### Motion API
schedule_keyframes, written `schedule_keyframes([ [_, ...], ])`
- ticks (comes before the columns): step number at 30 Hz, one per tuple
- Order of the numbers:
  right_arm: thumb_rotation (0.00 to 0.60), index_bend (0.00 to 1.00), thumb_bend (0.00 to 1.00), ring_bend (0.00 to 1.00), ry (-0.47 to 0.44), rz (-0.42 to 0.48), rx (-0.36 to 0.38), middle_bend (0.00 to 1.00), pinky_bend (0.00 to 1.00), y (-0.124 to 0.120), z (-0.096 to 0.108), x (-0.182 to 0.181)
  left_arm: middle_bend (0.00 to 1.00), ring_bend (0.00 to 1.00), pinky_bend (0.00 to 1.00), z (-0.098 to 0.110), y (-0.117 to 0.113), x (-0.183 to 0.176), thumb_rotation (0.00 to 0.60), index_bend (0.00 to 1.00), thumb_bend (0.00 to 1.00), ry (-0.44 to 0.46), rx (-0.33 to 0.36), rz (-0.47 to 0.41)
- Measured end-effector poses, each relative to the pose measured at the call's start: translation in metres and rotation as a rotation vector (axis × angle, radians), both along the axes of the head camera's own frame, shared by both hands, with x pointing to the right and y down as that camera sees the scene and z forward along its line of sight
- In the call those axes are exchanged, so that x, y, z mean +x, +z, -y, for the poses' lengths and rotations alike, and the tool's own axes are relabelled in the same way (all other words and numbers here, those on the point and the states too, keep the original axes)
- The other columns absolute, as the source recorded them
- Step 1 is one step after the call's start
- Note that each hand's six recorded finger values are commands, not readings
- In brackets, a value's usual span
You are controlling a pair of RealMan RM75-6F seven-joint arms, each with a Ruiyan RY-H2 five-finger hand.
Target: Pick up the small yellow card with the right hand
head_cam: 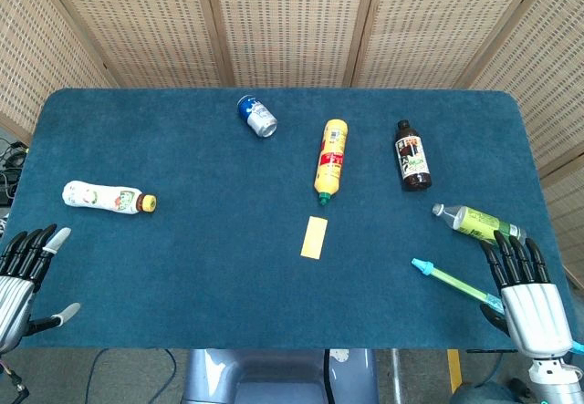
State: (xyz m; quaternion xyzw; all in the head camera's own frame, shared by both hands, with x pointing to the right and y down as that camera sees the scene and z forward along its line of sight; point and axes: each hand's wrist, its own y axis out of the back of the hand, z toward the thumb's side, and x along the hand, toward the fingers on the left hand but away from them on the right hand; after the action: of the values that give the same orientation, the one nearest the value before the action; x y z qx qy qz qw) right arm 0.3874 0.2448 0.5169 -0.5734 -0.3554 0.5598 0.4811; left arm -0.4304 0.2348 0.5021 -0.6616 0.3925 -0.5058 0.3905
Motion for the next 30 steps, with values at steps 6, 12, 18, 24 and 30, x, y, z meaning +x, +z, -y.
schedule_keyframes([
  [6, 0.600, 0.00, 0.00, 0.00, -0.007, 0.008, -0.014, 0.00, 0.00, 0.002, 0.000, -0.001, 0.00, 0.00, 0.00, 0.000, 0.000, 0.001, 0.600, 0.00, 0.00, 0.001, 0.000, -0.003],
  [12, 0.600, 0.00, 0.00, 0.00, -0.053, 0.033, -0.058, 0.00, 0.00, 0.011, 0.008, -0.013, 0.00, 0.00, 0.00, -0.001, 0.001, 0.003, 0.600, 0.00, 0.00, 0.005, 0.002, 0.000],
  [18, 0.600, 0.04, 0.00, 0.00, -0.170, 0.043, -0.117, 0.00, 0.00, 0.025, 0.040, -0.042, 0.00, 0.00, 0.00, 0.002, 0.004, 0.005, 0.600, 0.00, 0.00, -0.003, -0.003, 0.005],
  [24, 0.600, 0.09, 0.00, 0.00, -0.311, 0.051, -0.204, 0.00, 0.00, 0.042, 0.080, -0.087, 0.00, 0.00, 0.00, 0.009, 0.013, 0.002, 0.600, 0.00, 0.00, -0.024, -0.025, 0.019],
  [30, 0.600, 0.16, 0.00, 0.00, -0.448, 0.061, -0.317, 0.00, 0.00, 0.066, 0.107, -0.144, 0.00, 0.00, 0.00, 0.018, 0.026, -0.001, 0.600, 0.00, 0.00, -0.046, -0.061, 0.040],
])
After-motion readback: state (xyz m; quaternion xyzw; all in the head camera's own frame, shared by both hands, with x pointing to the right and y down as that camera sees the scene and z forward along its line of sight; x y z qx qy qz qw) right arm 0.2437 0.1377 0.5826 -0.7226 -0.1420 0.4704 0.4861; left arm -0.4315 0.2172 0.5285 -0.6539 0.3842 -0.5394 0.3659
